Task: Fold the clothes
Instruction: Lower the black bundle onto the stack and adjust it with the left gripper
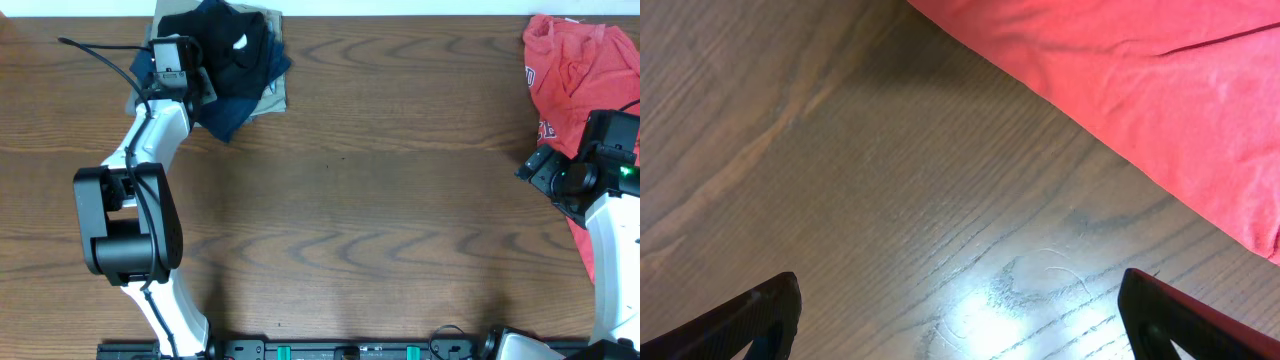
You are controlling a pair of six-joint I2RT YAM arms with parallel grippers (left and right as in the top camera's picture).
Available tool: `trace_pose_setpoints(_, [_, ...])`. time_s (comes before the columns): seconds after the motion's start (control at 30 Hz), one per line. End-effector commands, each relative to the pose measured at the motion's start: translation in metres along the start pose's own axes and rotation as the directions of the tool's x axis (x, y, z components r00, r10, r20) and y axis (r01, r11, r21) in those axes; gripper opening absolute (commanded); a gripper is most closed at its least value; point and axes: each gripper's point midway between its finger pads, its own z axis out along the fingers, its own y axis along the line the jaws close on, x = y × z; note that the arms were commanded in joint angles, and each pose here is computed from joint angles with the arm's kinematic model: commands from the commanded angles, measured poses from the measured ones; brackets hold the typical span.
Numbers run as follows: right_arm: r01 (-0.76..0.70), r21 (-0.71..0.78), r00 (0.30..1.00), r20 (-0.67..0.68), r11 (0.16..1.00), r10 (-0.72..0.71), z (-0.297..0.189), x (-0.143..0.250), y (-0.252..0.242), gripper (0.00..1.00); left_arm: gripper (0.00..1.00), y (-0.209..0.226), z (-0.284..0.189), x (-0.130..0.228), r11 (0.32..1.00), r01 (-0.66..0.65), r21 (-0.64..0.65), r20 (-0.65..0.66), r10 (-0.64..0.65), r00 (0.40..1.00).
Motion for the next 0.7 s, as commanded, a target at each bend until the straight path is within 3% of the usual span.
trace_pose_setpoints(0.0, [0.000,-0.004,1.000,0.013,1.000,0.000,-0.003,-0.003,0.000,0.99,0.43,-0.003,-0.031,-0.027,1.000,0.010,0.026,0.058,-0.011,0.998])
trace_pose_setpoints(0.1, [0.000,-0.004,1.000,0.013,1.000,0.000,-0.003,-0.003,0.000,0.99,0.45,-0.005,-0.069,-0.054,0.998,0.028,0.051,0.134,-0.034,0.990])
trace_pose_setpoints(0.17, [0.000,-0.004,1.000,0.013,1.000,0.000,-0.003,-0.003,0.000,0.99,0.55,-0.006,-0.097,-0.070,0.995,0.065,0.080,0.181,-0.079,0.980])
trace_pose_setpoints(0.33, [0.000,-0.004,1.000,0.013,1.000,0.000,-0.003,-0.003,0.000,0.99,0.63,-0.032,-0.148,-0.089,0.963,0.047,0.264,0.224,-0.109,0.969])
trace_pose_setpoints(0.47, [0.000,-0.004,1.000,0.013,1.000,0.000,-0.003,-0.003,0.000,0.99,0.63,-0.043,-0.148,-0.083,0.947,0.034,0.320,0.199,-0.102,0.975])
trace_pose_setpoints(0.67, [0.000,-0.004,1.000,0.013,1.000,0.000,-0.003,-0.003,0.000,0.99,0.67,-0.057,-0.105,-0.059,0.949,0.028,0.315,0.124,-0.070,0.990])
